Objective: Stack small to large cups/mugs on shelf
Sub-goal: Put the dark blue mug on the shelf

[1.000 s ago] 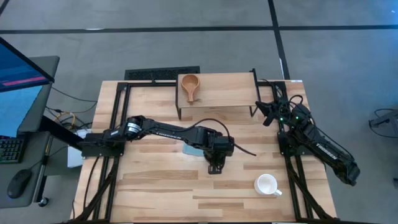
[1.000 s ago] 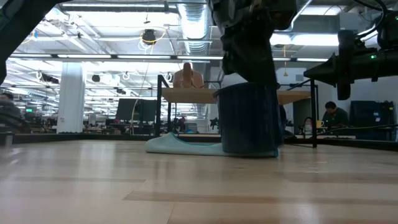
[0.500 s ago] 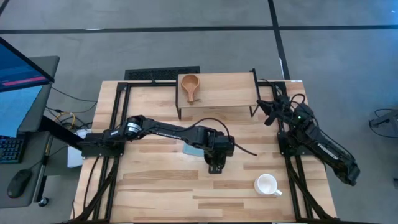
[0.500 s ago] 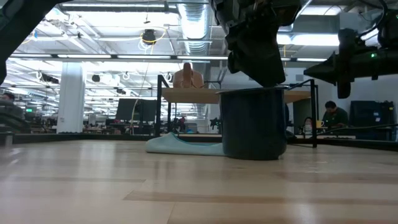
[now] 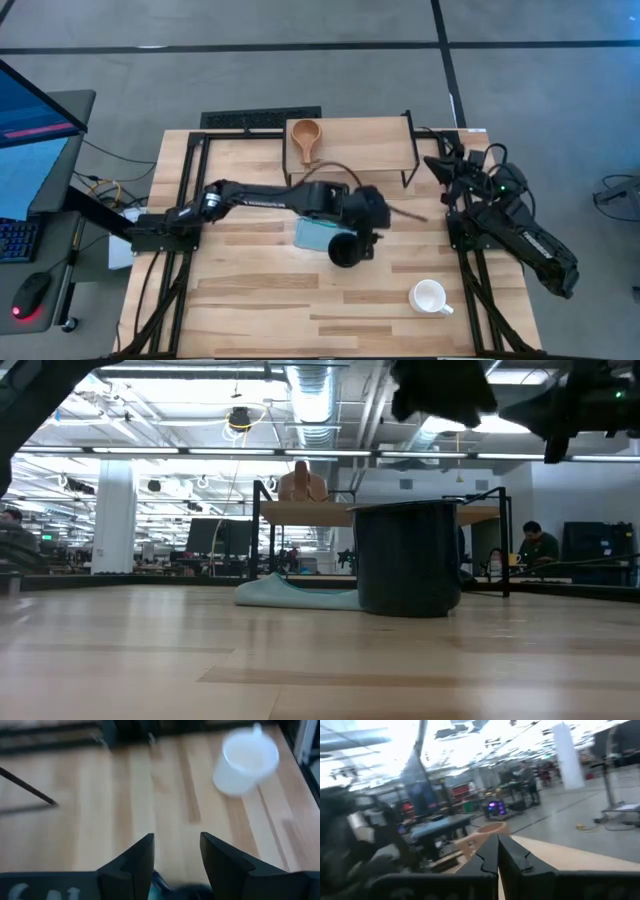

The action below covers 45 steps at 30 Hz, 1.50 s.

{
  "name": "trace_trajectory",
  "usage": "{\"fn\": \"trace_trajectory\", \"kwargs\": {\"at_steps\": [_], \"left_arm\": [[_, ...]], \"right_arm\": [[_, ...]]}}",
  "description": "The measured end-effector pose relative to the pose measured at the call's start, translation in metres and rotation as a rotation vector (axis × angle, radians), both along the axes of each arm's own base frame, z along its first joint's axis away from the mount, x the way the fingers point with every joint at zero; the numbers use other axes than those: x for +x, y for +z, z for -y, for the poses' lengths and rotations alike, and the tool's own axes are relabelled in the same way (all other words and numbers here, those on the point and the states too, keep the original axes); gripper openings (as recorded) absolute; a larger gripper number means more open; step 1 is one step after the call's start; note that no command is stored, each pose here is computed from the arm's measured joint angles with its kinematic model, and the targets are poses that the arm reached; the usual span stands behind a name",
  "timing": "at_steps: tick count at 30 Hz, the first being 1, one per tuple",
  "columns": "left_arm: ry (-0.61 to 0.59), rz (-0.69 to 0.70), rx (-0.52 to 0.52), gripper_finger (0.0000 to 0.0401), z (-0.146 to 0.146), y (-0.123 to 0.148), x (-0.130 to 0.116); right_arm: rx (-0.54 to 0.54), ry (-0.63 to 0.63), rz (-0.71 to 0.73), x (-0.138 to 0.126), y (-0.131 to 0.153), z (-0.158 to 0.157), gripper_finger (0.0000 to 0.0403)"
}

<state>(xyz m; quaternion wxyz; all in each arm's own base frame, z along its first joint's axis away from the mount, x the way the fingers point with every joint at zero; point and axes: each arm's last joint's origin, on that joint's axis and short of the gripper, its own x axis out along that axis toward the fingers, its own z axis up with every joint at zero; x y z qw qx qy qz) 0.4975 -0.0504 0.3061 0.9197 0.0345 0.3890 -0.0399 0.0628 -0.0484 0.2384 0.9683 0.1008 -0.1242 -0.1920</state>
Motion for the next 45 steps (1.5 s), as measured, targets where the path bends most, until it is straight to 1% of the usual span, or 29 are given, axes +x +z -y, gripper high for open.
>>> {"fn": "trace_trajectory", "kwargs": {"at_steps": [3,6,8,10,13,17,19,21,24,26,29,34,36,39,41,43,45], "left_arm": [[-0.007,0.099,0.016,0.0151,-0.011,0.024,-0.002],[-0.028,0.143,-0.009,0.0151,-0.025,0.045,-0.015],[-0.011,0.12,-0.014,0.0151,-0.036,0.056,-0.027],[0.003,0.13,-0.009,0.0151,-0.044,0.069,-0.036],[-0.006,0.154,0.027,0.0151,-0.054,0.087,-0.051],[0.012,0.225,0.046,0.0151,-0.068,0.117,-0.074],[0.034,0.249,0.054,0.0151,-0.074,0.13,-0.086],[0.063,0.287,0.068,0.0151,-0.08,0.144,-0.098],[0.07,0.339,0.089,0.0151,-0.087,0.16,-0.111],[0.049,0.33,0.085,0.0151,-0.09,0.164,-0.119],[0.058,0.293,0.083,0.0151,-0.097,0.166,-0.13],[0.131,0.274,0.105,0.0145,-0.119,0.172,-0.146],[0.145,0.267,0.094,0.014,-0.13,0.173,-0.152],[0.127,0.256,0.049,0.0132,-0.142,0.167,-0.158],[0.146,0.252,0.033,0.0126,-0.15,0.157,-0.162],[0.187,0.283,0.022,0.012,-0.158,0.145,-0.17],[0.221,0.347,0.017,0.0114,-0.161,0.134,-0.183]], "right_arm": [[0.016,0.113,0.004,0.0,0.002,-0.004,0.0026],[0.037,0.244,-0.014,0.002,0.001,-0.008,0.0026],[0.032,0.309,-0.021,0.003,0.001,-0.01,0.0026],[0.03,0.35,-0.022,0.005,0.001,-0.013,0.0025],[0.014,0.408,-0.017,0.007,0.002,-0.017,0.002],[0.015,0.433,-0.013,0.009,0.004,-0.021,0.0011],[-0.006,0.437,-0.002,0.009,0.008,-0.023,0.0011],[-0.03,0.412,0.001,0.01,0.009,-0.024,0.0012],[-0.071,0.352,0.0,0.01,0.009,-0.024,0.0016],[-0.093,0.318,-0.008,0.01,0.009,-0.023,0.0018],[-0.102,0.3,-0.04,0.011,0.006,-0.023,0.0019],[-0.064,0.299,-0.1,0.012,-0.001,-0.022,0.0017],[-0.047,0.298,-0.124,0.012,-0.003,-0.022,0.0017],[-0.028,0.289,-0.148,0.012,-0.006,-0.022,0.0019],[-0.022,0.275,-0.153,0.012,-0.007,-0.021,0.0019],[-0.019,0.267,-0.156,0.012,-0.007,-0.021,0.0018],[-0.017,0.256,-0.156,0.012,-0.007,-0.021,0.0017]]}}
